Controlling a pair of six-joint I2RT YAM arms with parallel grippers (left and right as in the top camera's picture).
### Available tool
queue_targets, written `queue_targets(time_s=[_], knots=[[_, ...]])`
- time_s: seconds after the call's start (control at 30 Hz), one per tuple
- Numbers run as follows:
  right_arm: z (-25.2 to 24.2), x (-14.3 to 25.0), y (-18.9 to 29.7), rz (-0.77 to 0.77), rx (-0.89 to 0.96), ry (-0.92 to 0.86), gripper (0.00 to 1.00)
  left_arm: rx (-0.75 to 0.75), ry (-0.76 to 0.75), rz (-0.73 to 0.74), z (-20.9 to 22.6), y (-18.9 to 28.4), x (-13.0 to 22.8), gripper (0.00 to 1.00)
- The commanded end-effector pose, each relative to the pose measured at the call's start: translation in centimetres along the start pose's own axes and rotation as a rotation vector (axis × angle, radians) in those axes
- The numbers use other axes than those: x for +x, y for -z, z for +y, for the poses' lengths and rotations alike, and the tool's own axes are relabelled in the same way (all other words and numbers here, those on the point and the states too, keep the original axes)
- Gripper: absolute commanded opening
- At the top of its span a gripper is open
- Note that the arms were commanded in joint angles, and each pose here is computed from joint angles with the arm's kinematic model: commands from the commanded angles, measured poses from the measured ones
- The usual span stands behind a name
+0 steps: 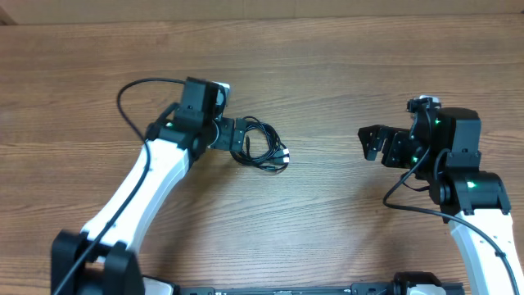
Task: Untangle cables
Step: 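Move the left gripper down onto the coiled black cable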
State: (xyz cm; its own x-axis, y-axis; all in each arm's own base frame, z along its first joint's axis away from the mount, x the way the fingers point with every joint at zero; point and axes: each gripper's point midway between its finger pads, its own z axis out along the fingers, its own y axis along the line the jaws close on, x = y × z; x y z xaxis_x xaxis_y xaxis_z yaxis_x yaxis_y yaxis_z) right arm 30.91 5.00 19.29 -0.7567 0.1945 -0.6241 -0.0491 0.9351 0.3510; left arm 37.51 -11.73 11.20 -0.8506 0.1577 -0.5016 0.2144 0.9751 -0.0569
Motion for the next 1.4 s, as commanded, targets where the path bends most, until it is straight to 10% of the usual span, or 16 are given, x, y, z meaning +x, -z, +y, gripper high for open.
queue_targets(time_s=[0.0, 0.13, 0.27, 0.63, 0.93, 1.23, 1.37], knots=[[1.6, -1.2, 0.7, -0.029, -0.069, 0.015, 1.00, 0.035, -0.017, 0.021, -0.7, -1.7, -0.2, 1.00], [1.6, -1.2, 0.7, -0.031, -0.069, 0.016, 1.00, 0.097, -0.017, 0.046, -1.8, -3.6, 0.2, 0.97], [1.6, -1.2, 0.7, -0.031, -0.069, 0.016, 1.00, 0.087, -0.020, 0.065, -1.8, -5.4, 0.7, 0.72], [0.8, -1.4, 0.7, -0.040, -0.022, 0.014, 1.00, 0.084, 0.012, 0.107, -1.7, -8.4, 1.8, 0.68], [0.3, -1.0, -0.1, -0.010, -0.004, 0.004, 1.00, 0.107, 0.016, 0.115, -2.2, -9.7, 2.1, 0.40], [0.1, -0.8, -0.5, 0.002, -0.001, 0.000, 1.00, 0.115, 0.001, 0.145, -2.9, -10.6, 3.1, 0.46], [0.2, -0.5, -1.0, 0.022, -0.006, -0.003, 1.00, 0.118, -0.013, 0.148, -3.5, -10.6, 3.2, 0.21]])
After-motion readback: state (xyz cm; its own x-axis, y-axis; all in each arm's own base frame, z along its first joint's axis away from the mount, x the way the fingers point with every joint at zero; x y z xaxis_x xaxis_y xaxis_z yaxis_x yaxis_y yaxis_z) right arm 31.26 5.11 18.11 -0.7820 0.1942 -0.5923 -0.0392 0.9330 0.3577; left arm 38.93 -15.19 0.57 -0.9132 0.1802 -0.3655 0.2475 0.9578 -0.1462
